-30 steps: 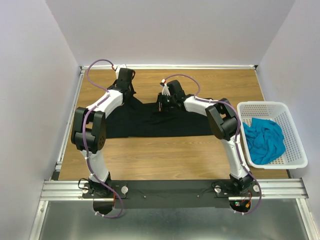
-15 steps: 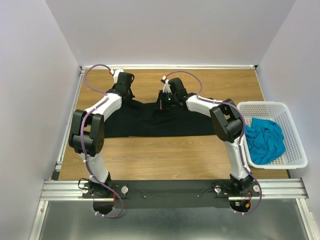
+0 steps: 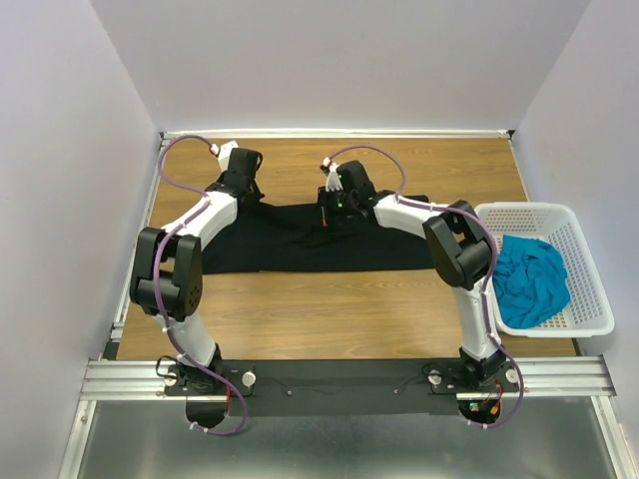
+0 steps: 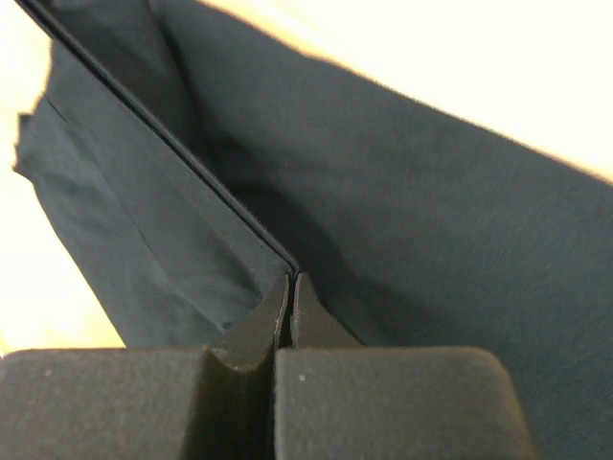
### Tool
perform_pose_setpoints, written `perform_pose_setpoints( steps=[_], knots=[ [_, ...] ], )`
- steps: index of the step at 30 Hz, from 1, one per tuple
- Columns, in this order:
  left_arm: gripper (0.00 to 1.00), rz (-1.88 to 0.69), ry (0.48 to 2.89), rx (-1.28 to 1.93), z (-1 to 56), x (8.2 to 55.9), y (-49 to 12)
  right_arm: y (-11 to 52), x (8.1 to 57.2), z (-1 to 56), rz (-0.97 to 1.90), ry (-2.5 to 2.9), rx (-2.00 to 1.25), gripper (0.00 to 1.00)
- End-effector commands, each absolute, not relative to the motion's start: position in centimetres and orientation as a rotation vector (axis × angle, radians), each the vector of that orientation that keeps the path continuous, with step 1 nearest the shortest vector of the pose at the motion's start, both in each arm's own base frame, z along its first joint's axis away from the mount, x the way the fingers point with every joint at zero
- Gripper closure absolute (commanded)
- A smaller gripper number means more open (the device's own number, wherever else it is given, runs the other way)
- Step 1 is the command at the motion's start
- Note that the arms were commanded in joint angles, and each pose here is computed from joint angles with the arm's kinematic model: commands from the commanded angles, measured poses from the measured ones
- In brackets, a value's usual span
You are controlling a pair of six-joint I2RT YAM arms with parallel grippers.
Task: Fold and stack the t-shirts
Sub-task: Fold the tshirt
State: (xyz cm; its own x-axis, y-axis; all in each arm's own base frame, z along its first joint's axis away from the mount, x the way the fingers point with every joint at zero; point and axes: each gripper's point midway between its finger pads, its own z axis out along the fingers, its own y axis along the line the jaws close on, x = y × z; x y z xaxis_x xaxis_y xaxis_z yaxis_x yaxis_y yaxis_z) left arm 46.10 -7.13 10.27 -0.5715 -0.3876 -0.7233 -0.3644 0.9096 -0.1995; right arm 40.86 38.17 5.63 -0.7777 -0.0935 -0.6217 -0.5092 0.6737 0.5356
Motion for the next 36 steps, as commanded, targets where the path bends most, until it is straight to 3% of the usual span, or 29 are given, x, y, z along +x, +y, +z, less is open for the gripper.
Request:
perform_pose_setpoints(
  steps=[1, 24, 36],
  knots=[
    [0.96, -0.032, 2.185, -0.597, 11.7, 45.0, -5.8, 37.5, 40.0, 6.1, 0.911, 2.311, -0.514, 0.99],
    [0.96, -0.041, 2.218, -0.658, 8.9, 41.3, -4.5, 38.8, 36.9, 6.1, 0.908, 2.299, -0.645, 0.98],
    [0.96, -0.071, 2.204, -0.606, 10.0, 42.6, -4.6, 37.3, 39.2, 7.8, 0.697, 2.253, -0.589, 0.98]
  ],
)
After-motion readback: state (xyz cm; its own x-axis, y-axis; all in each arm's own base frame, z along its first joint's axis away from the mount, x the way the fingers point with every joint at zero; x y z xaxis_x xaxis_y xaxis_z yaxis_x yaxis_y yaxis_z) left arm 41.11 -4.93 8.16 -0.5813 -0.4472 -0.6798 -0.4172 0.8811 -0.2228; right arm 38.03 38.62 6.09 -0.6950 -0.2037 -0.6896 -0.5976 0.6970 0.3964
